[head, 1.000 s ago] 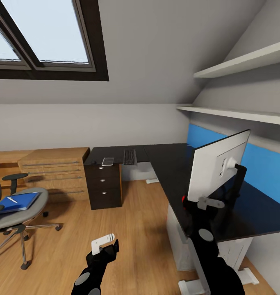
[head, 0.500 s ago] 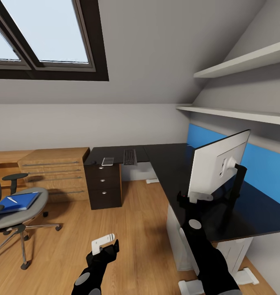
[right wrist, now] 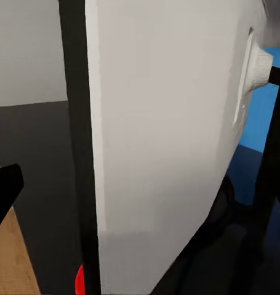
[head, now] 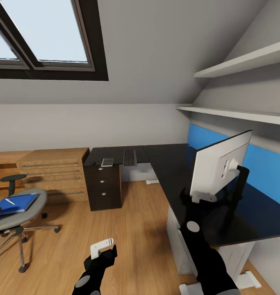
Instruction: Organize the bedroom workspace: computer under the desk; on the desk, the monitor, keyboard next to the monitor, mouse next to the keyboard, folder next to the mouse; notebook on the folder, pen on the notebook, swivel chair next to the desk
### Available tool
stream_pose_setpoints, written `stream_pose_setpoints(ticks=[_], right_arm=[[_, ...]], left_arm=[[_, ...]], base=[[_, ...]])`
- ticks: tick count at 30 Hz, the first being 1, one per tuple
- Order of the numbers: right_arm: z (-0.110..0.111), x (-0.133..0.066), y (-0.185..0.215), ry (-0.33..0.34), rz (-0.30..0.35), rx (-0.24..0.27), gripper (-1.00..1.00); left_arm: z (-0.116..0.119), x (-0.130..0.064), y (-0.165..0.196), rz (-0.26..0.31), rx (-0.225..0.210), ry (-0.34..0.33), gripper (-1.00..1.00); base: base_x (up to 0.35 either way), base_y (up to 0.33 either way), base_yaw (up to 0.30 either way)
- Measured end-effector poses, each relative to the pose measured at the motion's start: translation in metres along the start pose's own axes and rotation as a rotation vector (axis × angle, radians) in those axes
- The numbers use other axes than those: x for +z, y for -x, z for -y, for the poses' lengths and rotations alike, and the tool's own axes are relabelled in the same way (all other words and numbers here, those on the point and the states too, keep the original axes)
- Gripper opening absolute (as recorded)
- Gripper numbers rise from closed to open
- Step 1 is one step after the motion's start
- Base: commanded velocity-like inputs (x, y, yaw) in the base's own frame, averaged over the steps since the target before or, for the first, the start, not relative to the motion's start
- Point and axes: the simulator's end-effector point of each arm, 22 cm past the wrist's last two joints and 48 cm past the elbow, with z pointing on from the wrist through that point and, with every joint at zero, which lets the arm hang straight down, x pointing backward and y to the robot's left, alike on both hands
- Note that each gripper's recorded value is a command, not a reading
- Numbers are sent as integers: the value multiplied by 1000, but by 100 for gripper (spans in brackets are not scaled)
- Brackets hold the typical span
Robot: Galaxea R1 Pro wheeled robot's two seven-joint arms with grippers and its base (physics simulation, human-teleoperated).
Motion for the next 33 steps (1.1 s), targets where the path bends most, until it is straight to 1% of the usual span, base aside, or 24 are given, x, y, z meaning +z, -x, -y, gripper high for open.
stream_pose_setpoints(ticks=[2, 3, 4, 11, 19, 29, 33], right_arm=[[7, -1, 5, -36, 22, 2, 100], [16, -3, 13, -86, 59, -3, 100], [16, -4, 15, -94, 71, -7, 100], [13, -7, 17, -95, 86, -22, 100], [13, -7, 17, -95, 86, -23, 100], [14, -7, 16, -97, 87, -25, 100], [14, -7, 17, -98, 88, -26, 100]], left_arm=[[0, 0, -1, -2, 1, 1, 100], [0, 1, -2, -4, 2, 1, 100], [0, 1, -3, -5, 2, 1, 100], [1, 1, -4, -7, 1, 1, 100], [1, 1, -4, -7, 1, 1, 100], [1, 1, -4, -7, 1, 1, 100], [1, 1, -3, -6, 1, 1, 100]], base=[[61, 0, 0], [19, 0, 0], [16, 0, 0], [13, 0, 0], [105, 42, 0], [27, 12, 0], [183, 1, 0]])
